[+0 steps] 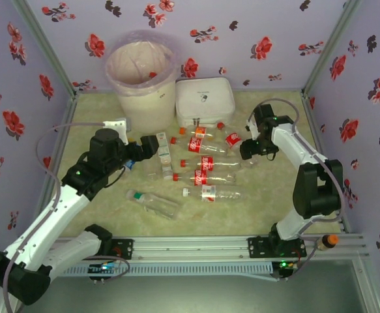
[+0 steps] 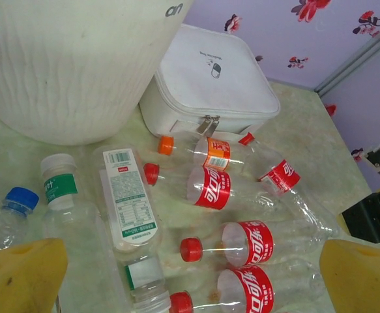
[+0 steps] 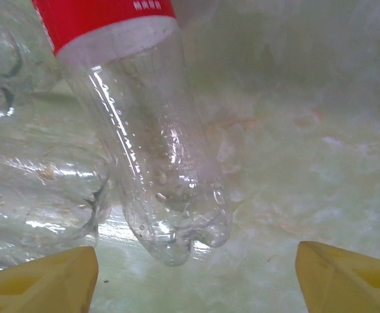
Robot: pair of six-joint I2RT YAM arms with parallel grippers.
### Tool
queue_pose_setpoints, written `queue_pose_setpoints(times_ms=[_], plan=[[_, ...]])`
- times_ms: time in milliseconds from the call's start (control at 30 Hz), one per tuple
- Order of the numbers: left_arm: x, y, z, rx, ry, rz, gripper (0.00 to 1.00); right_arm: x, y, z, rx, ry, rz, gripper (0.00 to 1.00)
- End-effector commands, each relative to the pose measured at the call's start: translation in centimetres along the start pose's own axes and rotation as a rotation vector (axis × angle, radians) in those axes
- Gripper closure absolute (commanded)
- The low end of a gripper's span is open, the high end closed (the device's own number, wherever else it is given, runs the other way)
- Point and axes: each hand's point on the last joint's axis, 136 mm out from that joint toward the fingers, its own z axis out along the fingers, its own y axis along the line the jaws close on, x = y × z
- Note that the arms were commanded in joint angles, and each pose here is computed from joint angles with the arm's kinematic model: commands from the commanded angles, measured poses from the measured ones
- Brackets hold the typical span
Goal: Put the plastic bottles in the bin
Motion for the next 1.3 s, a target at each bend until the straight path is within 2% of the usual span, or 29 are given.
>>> queue_pose_setpoints(times_ms=[0,233,567,800,900,1033,1167,1267], plan=[[-1.5,-1.2,-0.6,0.021,-0.051,-0.016,0.0,0.9,-0.2,0.7,-0.012,0.053,-0.011,0.11],[-1.5,-1.0,-2.0,-0.022,-0.062,0.02,0.0,-0.7,0.6,2.4,-0.078,0.046,0.023,0.12],[-1.9,-1.4,-2.3,-0.02,-0.07,0.039,0.0,-1.3,0.1,5.4,-0.069,0.072,0.066,0.13],[-2.0,-1.6,-2.1,-0.01,-0.082,0.036,0.0,-0.8,-0.5,6.3,-0.072,0.079,0.109,0.2],[-2.1,-1.7,-1.6,-0.006,-0.087,0.033,0.0,-0.2,-0.9,6.2,-0.056,0.088,0.116,0.26],[-1.9,-1.7,-1.0,-0.02,-0.065,0.044,0.0,0.4,-1.2,5.0,-0.042,0.065,0.146,0.41],[-1.8,-1.8,-0.6,-0.014,-0.067,0.039,0.0,2.0,-1.8,2.2,0.012,0.055,0.179,0.46],[-2.2,-2.7,-0.5,0.037,-0.089,0.012,0.0,3.6,-2.6,-0.9,0.081,0.051,0.23,0.53]])
